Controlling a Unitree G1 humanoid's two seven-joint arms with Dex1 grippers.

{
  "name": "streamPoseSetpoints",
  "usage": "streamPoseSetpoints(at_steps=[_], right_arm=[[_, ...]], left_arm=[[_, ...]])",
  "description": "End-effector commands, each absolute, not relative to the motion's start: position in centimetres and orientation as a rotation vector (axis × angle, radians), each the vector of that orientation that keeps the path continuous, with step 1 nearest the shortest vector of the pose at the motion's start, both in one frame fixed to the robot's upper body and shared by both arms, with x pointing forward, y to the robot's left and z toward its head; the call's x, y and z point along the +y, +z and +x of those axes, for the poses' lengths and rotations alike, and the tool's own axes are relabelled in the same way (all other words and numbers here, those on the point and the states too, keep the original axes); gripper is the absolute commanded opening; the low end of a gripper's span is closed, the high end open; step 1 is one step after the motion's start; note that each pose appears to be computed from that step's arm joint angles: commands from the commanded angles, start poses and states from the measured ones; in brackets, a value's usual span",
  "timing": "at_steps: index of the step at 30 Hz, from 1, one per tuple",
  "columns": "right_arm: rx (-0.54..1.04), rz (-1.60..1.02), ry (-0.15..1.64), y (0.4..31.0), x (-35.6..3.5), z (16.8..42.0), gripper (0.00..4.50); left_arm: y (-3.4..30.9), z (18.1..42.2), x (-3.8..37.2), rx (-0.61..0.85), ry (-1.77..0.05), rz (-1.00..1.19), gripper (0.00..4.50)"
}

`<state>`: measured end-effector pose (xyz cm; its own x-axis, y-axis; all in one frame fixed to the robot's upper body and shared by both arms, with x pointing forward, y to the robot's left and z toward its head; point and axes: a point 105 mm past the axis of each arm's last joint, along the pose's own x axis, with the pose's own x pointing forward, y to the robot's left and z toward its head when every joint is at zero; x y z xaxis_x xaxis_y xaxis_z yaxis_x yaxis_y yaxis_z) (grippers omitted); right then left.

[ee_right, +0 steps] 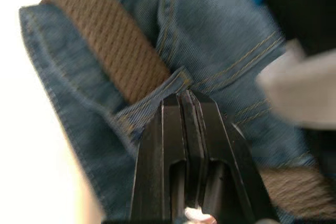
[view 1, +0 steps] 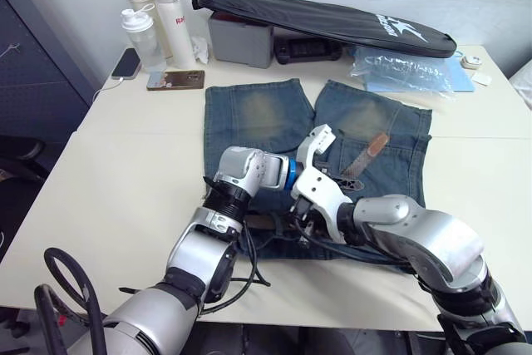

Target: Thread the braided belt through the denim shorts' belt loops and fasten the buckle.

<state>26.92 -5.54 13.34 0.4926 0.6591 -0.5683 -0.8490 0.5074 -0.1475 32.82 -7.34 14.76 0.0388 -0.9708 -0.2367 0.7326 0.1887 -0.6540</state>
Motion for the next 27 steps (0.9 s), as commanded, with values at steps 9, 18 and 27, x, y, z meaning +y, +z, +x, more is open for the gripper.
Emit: streamPoseSetpoints(at_steps=[9, 18, 27], right_arm=[[0.568, -0.565, 0.898, 11.8, -7.5, 26.3, 0.03], [0.704, -0.222, 0.788, 7.6, -9.1, 25.4, 0.03], [0.579, 0.044, 0.751, 9.6, -10.5, 24.1, 0.03]], left_arm=[[15.5, 33.3, -7.2, 0.704, -1.365, -0.387, 0.00], [15.2, 33.2, -7.1, 0.714, -1.356, -0.392, 0.00], [14.2, 33.0, -6.7, 0.736, -1.331, -0.395, 0.00]])
